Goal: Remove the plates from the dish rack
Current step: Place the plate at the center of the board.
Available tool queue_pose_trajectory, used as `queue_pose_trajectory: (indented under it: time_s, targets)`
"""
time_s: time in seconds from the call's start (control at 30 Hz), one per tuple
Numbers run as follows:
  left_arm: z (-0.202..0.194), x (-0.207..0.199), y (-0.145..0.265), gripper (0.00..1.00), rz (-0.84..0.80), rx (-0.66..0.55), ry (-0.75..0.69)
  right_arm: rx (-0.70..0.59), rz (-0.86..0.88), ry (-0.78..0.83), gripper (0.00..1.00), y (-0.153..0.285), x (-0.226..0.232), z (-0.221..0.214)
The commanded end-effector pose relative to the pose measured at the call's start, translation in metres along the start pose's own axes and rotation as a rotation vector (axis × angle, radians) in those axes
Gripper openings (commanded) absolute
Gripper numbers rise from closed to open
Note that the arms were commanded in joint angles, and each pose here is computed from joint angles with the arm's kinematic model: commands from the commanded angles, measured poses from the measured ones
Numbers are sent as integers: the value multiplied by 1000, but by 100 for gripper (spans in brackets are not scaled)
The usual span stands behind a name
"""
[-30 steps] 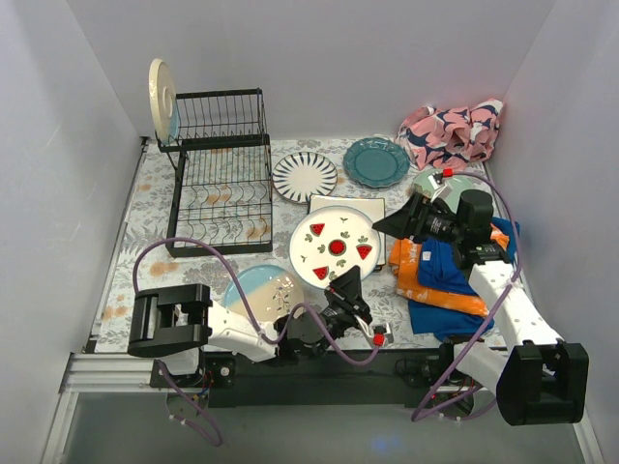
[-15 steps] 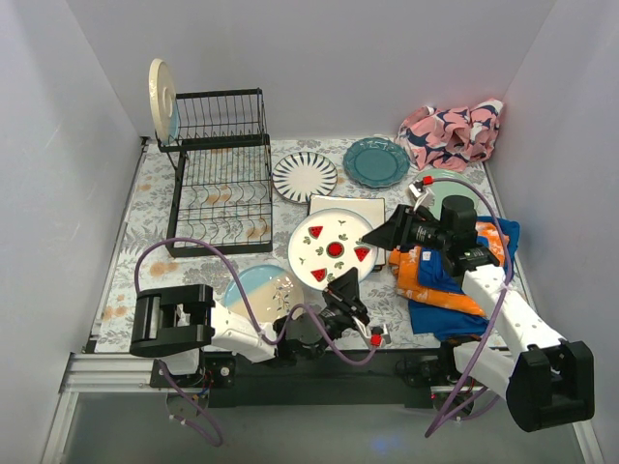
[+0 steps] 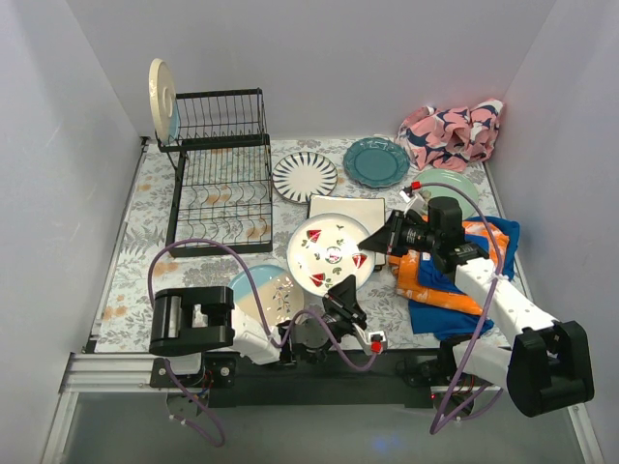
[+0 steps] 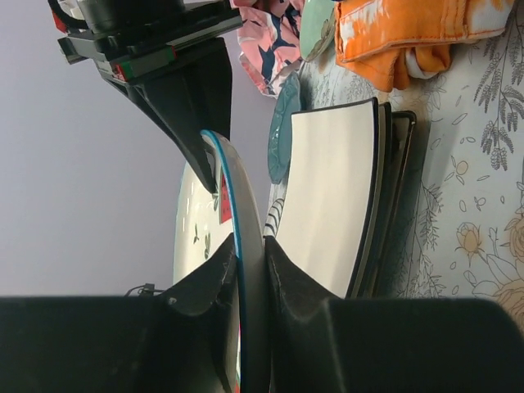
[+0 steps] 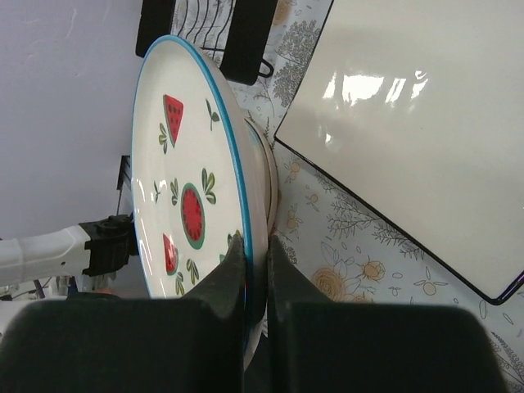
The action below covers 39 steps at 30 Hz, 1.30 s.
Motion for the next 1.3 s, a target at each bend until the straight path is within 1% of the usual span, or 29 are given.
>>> queue_pose_trajectory:
  time_s: [0.0,0.1,0.13,0.27,0.33,0.37,0.4,0.47,0.5,0.53,0.57,0.6,0.63,0.67,0.7,0.73,0.77,0.8,0.83,0.87,0.9,0.93,0.97,1.0,1.07,1.1,1.13,1.2,1.27]
  targets:
    - [21,38,-1,1,188,-77,125,26,5,96,1,-5,-4,-3]
    - [21,38,-2,18,211,-63,132,13,39,84,1,-5,-1,-3]
    - [20,37,-3,28,206,-58,130,4,51,58,1,-5,1,-2]
    - [20,31,-4,43,185,-44,167,-55,96,13,1,-5,8,1]
    - [20,30,-5,53,178,-41,200,-92,115,11,1,-5,10,5]
    - [20,30,-4,55,174,-43,209,-106,121,-3,1,-4,12,8]
    - [21,32,-4,56,178,-48,251,-120,130,-3,1,-3,14,11]
    - [22,31,-3,56,152,-46,280,-163,134,8,1,-1,16,21]
    - [25,38,-2,56,153,-55,317,-175,131,3,1,-1,17,25]
    - [23,32,-1,56,101,-40,360,-198,130,16,1,0,19,34]
    - [27,32,-1,56,66,-56,396,-222,109,16,1,1,17,41]
    - [29,37,3,70,17,-54,412,-236,105,22,1,1,17,47]
    - [31,34,5,70,-21,-60,516,-261,99,27,1,2,16,59]
    - [38,39,6,70,-64,-97,565,-272,100,31,1,2,16,67]
    - [37,37,9,70,-121,-79,582,-286,96,32,1,2,15,75]
    - [42,49,13,70,-123,-99,682,-307,94,42,1,2,15,91]
    - [48,56,14,70,-139,-115,743,-321,87,43,1,2,14,98]
    - [47,58,16,70,-165,-94,754,-334,78,46,1,2,12,106]
    - [48,75,19,70,-143,-104,804,-344,64,38,1,1,7,113]
    - [52,80,20,70,-152,-99,894,-368,61,52,1,3,9,125]
    - [55,90,21,70,-179,-88,925,-381,55,57,1,4,9,132]
    - [52,100,19,71,-165,-78,981,-389,39,57,1,3,3,136]
    - [54,113,23,72,-155,-96,1090,-413,28,74,1,5,4,146]
    - [57,120,24,72,-184,-108,1145,-424,17,79,1,5,2,150]
    - [46,142,22,73,-167,-117,1259,-456,-16,98,1,7,-5,162]
    - [45,145,22,73,-205,-118,1362,-464,-28,98,1,8,-8,165]
    - [30,152,19,73,-169,-102,1405,-469,-44,95,1,6,-13,169]
    - [22,165,25,73,-147,-131,1524,-494,-59,136,1,5,-13,182]
    - [12,169,28,75,-118,-120,1573,-501,-93,142,1,-2,-23,188]
Point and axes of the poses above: each gripper's point midway between its finger pads, its own y axis back along the fingers, its own x axis along the line the jaws close on, z = x × y, the point moved 9 cm from there along y, back along the fingers, and after that the axes turned 13 degrees about y, right-handed, at the moved point
